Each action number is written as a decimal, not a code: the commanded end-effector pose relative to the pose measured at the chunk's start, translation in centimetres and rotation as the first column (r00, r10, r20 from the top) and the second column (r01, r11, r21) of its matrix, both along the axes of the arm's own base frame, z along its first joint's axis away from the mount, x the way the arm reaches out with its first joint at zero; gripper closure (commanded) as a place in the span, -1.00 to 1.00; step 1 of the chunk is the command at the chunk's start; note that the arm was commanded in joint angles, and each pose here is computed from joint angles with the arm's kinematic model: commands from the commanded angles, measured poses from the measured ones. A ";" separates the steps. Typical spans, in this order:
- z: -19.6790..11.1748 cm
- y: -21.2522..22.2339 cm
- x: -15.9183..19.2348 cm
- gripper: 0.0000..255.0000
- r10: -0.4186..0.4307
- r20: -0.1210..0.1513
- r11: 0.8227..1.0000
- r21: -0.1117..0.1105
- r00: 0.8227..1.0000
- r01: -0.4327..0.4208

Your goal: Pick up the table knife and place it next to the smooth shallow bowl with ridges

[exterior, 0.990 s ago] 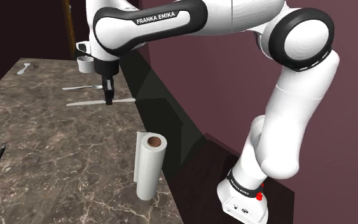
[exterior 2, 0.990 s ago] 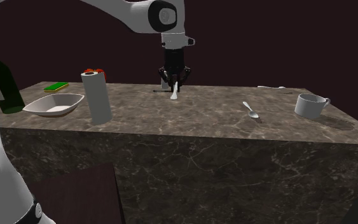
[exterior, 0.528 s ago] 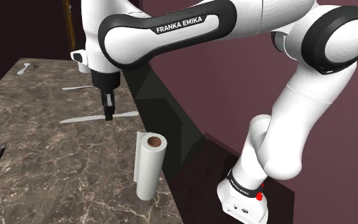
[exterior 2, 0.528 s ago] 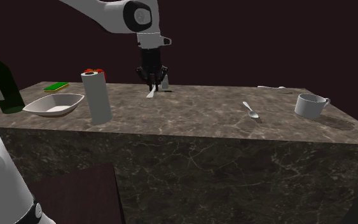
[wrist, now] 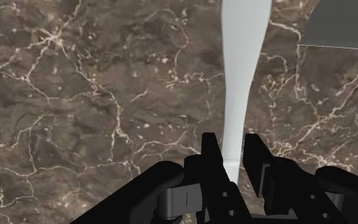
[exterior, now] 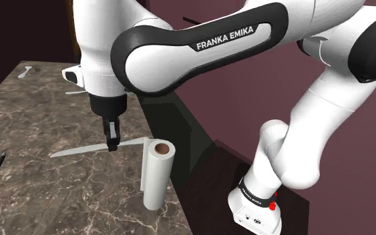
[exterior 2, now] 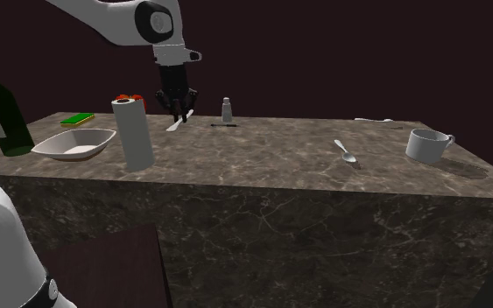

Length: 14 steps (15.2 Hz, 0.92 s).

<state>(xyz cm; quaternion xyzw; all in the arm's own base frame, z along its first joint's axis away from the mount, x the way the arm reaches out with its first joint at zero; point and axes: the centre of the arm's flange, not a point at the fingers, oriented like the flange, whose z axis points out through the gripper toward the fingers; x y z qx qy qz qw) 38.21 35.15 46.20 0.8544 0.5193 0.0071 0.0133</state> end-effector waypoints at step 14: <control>0.0 11.0 -16.1 1.00 -0.002 0.000 1.000 0.000 1.000 0.002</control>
